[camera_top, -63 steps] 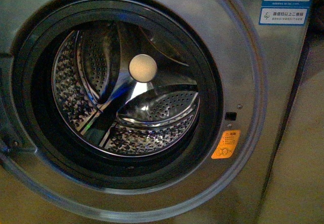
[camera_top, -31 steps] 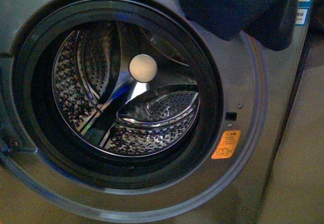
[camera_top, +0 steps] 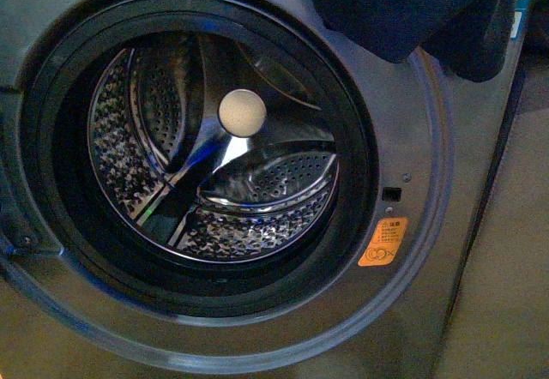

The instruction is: Put clothes into washing machine

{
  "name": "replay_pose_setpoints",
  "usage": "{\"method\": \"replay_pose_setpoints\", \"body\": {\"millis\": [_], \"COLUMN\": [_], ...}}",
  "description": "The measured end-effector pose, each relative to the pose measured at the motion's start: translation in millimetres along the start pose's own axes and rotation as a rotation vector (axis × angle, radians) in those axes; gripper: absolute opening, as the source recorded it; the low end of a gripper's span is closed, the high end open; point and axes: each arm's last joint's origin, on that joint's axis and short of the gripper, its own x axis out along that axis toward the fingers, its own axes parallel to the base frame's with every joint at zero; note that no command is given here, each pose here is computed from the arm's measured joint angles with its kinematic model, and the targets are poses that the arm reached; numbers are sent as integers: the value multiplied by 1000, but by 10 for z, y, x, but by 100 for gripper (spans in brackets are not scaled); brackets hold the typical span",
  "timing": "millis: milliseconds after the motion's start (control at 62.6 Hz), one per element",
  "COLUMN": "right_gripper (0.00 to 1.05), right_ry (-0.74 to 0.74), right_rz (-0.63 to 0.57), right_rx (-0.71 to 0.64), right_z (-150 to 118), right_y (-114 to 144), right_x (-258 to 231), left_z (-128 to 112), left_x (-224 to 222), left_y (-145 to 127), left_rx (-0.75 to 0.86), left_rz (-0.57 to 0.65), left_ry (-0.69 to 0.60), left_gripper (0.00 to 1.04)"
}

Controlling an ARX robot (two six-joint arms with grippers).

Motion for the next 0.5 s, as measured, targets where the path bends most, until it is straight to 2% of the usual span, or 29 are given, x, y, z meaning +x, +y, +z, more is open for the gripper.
{"method": "replay_pose_setpoints", "body": {"millis": [80, 240, 415, 495], "right_gripper": [14, 14, 14, 14], "right_ry": [0, 0, 0, 0], "right_rz": [3, 2, 2, 2], "right_rx": [0, 0, 0, 0], "right_z": [0, 0, 2, 2], "right_y": [1, 1, 1, 1], "right_x": [0, 0, -1, -1], "left_z": [163, 769, 1342, 1503], "left_x": [87, 384, 835, 1046], "left_y": [85, 160, 138, 91], "left_rx": [-79, -78, -87, -97], "left_rz": [-77, -190, -355, -422], "left_ry": [-28, -151, -262, -298], "left_gripper": [98, 98, 98, 98]}}
